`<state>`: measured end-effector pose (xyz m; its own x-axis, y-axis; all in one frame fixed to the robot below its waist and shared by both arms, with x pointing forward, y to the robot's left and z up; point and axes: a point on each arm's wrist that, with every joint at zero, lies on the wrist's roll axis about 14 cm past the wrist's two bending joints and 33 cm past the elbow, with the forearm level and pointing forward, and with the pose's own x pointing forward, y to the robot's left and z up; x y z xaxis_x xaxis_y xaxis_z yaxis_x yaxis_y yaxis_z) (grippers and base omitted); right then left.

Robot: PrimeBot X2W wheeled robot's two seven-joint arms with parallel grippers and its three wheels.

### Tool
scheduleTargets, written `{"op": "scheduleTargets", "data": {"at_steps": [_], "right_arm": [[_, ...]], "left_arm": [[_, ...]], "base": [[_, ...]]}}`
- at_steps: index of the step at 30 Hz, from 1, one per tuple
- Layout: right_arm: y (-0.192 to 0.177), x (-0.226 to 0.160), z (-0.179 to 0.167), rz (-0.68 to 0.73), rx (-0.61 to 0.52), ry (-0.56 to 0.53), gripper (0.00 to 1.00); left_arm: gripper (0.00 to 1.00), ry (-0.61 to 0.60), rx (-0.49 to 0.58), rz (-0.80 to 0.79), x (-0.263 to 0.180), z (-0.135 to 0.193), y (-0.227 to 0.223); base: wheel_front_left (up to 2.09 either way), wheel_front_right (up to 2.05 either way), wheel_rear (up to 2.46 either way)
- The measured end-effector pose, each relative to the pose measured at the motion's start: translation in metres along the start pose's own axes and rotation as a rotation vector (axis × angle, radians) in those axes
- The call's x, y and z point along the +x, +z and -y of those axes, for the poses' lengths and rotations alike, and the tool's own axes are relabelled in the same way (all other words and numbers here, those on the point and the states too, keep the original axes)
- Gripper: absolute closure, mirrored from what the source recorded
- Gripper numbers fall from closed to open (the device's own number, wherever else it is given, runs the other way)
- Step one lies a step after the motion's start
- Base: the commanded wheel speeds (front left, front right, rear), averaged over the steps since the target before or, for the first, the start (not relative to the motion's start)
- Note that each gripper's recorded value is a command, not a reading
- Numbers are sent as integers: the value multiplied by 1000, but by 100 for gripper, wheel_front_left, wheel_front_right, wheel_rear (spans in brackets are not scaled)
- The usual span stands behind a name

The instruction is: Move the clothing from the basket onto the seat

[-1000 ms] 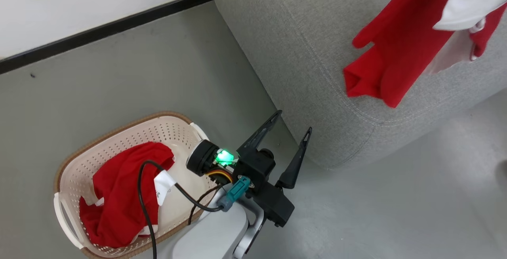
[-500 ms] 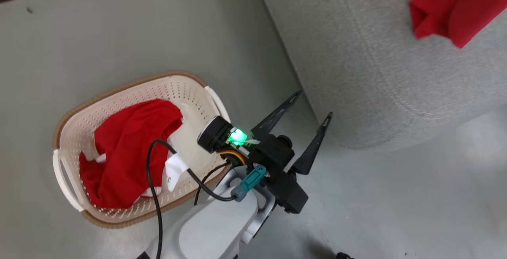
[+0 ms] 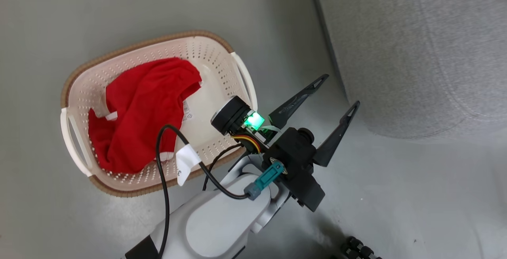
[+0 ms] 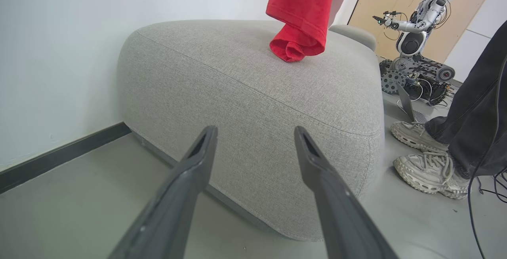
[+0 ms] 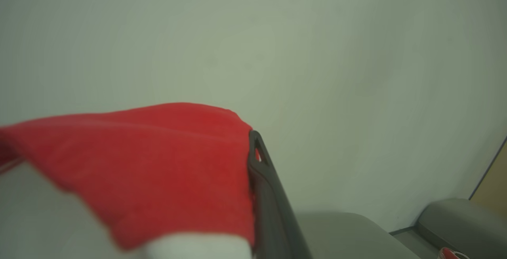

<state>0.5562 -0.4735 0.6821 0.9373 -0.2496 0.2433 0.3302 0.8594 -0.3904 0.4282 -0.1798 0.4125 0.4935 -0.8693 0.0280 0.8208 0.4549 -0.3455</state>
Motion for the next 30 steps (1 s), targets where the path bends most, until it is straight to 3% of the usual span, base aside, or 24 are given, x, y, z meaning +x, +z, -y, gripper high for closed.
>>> {"op": "scheduleTargets", "data": {"at_steps": [5,14,18,26,27,28,29,30], "right_arm": [[-24,10,2,-40,4,-33,100],[-140,-7,-12,-304,74,-119,100],[-179,-17,-38,-389,109,-101,100],[-207,-33,-47,-473,137,-120,100],[-208,-35,-48,-479,139,-119,70],[-209,-36,-51,-483,142,-114,11],[-209,-36,-55,-485,144,-103,0],[-209,-37,-58,-486,146,-91,0]], "left_arm": [[0,17,-20,-25,-5,-10,-17],[0,62,-57,-74,-13,-32,-47],[0,84,-66,-99,-17,-40,-60],[0,91,-64,-110,-19,-43,-64],[0,91,-61,-109,-19,-43,-63],[0,92,-59,-107,-19,-43,-62],[0,92,-57,-106,-19,-43,-60],[0,92,-55,-104,-18,-43,-59]], "base": [[0,0,0],[0,0,0],[0,0,0],[0,0,0],[0,0,0],[0,0,0],[0,0,0],[0,0,0]]}}
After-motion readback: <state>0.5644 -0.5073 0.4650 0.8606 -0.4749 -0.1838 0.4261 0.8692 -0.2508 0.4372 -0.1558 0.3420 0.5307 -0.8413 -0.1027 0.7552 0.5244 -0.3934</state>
